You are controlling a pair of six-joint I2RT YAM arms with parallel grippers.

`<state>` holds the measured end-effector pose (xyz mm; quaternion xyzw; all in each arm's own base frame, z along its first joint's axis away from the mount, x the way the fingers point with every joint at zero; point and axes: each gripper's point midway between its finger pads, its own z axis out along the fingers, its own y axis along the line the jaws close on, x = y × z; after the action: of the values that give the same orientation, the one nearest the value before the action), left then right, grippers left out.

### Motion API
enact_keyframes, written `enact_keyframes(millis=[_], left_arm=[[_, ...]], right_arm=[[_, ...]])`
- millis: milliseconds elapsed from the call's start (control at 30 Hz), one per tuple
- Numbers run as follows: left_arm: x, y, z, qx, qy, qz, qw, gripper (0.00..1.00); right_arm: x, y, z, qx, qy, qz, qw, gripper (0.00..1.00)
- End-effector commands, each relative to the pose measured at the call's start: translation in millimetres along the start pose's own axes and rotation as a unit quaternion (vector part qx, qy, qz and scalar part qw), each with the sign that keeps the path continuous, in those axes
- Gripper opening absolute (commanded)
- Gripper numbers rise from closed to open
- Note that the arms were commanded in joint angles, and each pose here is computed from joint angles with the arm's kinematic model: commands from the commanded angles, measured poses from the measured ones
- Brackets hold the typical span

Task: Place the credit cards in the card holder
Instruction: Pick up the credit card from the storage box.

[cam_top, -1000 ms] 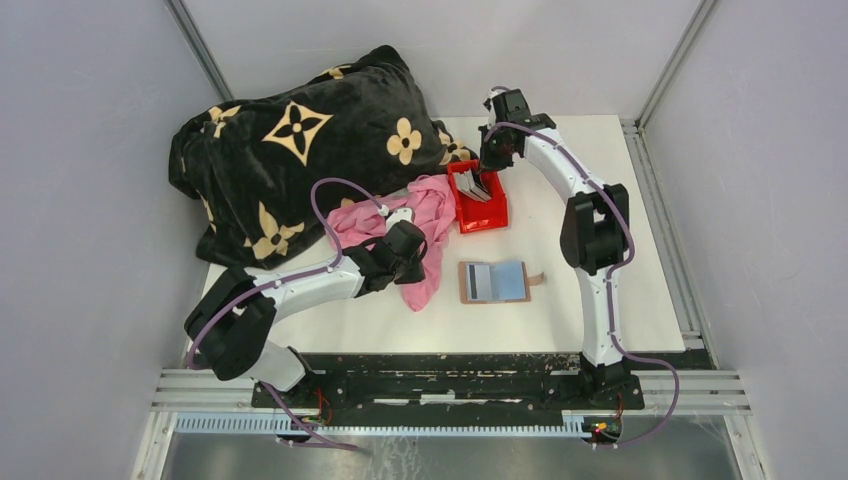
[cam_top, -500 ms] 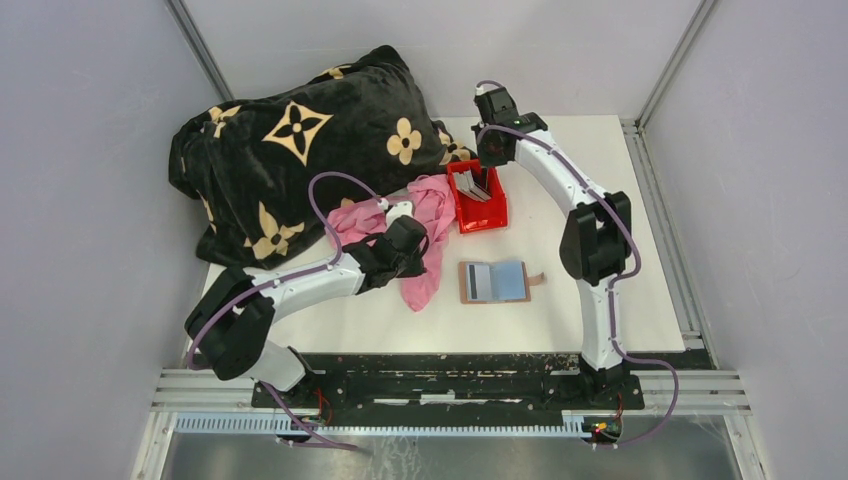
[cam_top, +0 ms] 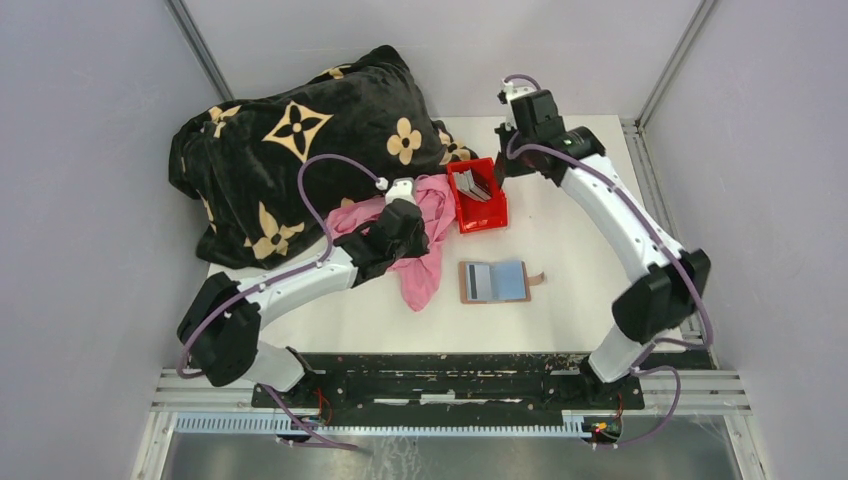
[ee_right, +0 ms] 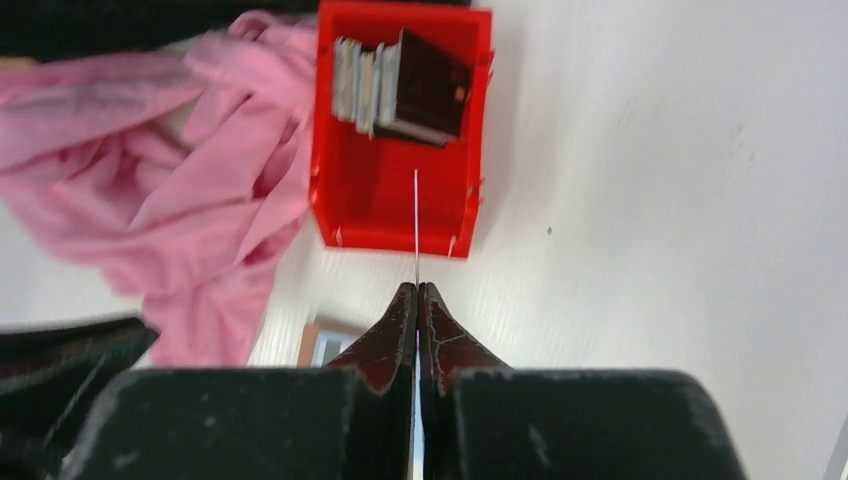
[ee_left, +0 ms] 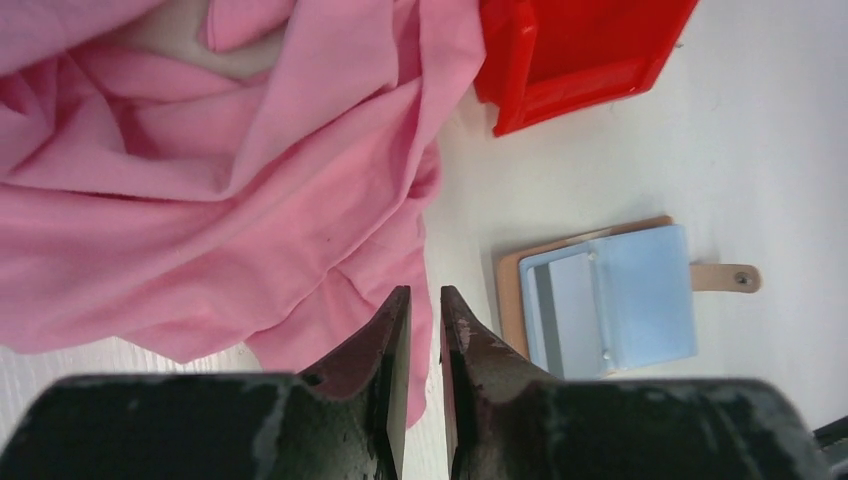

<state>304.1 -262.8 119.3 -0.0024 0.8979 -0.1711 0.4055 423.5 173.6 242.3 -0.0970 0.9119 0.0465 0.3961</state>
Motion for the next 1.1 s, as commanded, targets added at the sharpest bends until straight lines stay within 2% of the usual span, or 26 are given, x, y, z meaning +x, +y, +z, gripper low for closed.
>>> enact_keyframes(millis=[0, 200, 333, 400, 533, 800, 1067], left_arm=[[-44.7, -25.9, -24.0, 0.074, -0.072, 0.019, 0.994, 0.25], [-50.6, -50.8, -43.8, 0.188, -0.091, 0.024, 0.978, 0.35], [-50.4, -66.4, -53.4, 0.260, -0.082, 0.030, 0.962, 0.54], [-47.4, -76.6, -57.0, 0.304, -0.065, 0.033, 0.950, 0.58], [-35.4, -97.7, -64.9, 0.386, -0.016, 0.042, 0.921, 0.61], [-19.6, -118.1, -77.8, 0.465, 0.042, 0.045, 0.883, 0.63], [-26.5, -109.7, -85.3, 0.472, 0.033, 0.027, 0.881, 0.64]], right_arm=[[23.8, 19.4, -57.3, -0.088, 0.010, 0.007, 0.996, 0.01], [74.3, 46.9, -106.1, -0.195, 0.053, 0.042, 0.979, 0.01], [90.3, 66.0, -138.8, -0.265, 0.060, 0.073, 0.960, 0.01], [98.9, 77.0, -150.5, -0.303, 0.072, 0.090, 0.946, 0.01], [114.3, 87.2, -163.1, -0.340, 0.094, 0.108, 0.929, 0.01], [130.0, 102.4, -165.8, -0.387, 0.120, 0.143, 0.903, 0.01], [133.1, 104.6, -162.5, -0.393, 0.127, 0.149, 0.899, 0.01]])
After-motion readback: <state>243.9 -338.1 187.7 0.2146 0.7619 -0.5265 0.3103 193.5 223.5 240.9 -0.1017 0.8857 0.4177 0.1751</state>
